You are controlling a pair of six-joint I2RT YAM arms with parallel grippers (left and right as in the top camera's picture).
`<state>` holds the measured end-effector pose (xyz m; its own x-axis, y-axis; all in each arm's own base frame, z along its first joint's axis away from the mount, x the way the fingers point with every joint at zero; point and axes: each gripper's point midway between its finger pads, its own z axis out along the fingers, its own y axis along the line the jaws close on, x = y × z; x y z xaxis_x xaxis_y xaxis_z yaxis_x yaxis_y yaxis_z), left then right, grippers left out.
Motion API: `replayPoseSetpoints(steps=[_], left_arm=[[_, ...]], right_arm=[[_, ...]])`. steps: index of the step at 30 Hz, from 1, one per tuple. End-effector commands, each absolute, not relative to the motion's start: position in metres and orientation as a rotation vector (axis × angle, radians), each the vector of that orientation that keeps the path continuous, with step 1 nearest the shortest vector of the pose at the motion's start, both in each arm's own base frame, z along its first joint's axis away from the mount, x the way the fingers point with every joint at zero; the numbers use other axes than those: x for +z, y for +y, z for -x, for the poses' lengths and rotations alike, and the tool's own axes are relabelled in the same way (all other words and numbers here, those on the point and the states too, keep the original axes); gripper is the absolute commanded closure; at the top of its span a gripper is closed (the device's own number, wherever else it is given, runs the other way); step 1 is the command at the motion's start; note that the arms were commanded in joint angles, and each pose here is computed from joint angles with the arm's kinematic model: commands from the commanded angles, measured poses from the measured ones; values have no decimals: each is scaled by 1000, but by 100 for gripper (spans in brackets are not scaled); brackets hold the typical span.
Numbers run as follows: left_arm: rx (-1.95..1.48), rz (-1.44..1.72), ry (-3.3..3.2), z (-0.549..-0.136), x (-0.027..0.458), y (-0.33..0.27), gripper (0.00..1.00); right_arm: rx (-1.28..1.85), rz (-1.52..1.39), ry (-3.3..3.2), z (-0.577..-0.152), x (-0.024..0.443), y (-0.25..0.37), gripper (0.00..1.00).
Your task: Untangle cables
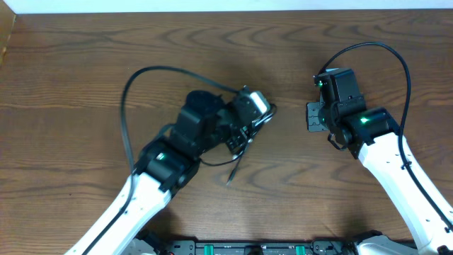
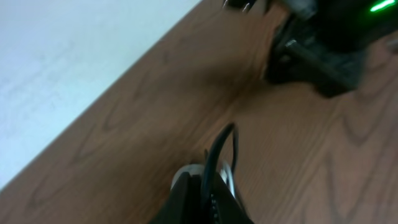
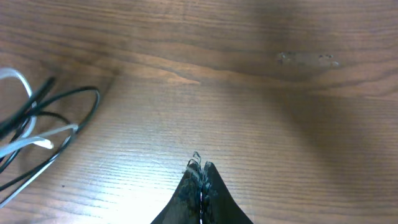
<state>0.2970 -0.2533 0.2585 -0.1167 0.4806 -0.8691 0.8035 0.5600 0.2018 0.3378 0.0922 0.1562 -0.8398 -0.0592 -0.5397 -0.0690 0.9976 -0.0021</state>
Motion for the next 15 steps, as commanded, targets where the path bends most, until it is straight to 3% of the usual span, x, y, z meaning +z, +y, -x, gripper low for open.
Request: replayPoseSetpoints(steps=[1, 5, 9, 10, 15], left_arm=[[-422, -959, 1635, -304, 316, -260, 93], [-445, -884, 1356, -290, 404, -257, 93], [-438, -858, 1307, -284, 421, -250, 93], [-438, -858, 1307, -284, 421, -250, 93], [-437, -858, 1309, -285, 421, -250, 93]], right_arm=[[46, 91, 2579, -336, 155, 95, 99], [58, 121, 2581, -333, 154, 103, 99], [165, 202, 2563, -330, 157, 131, 98], [178, 223, 2555, -329, 158, 137, 94], [153, 282, 2514, -328, 163, 153, 56]])
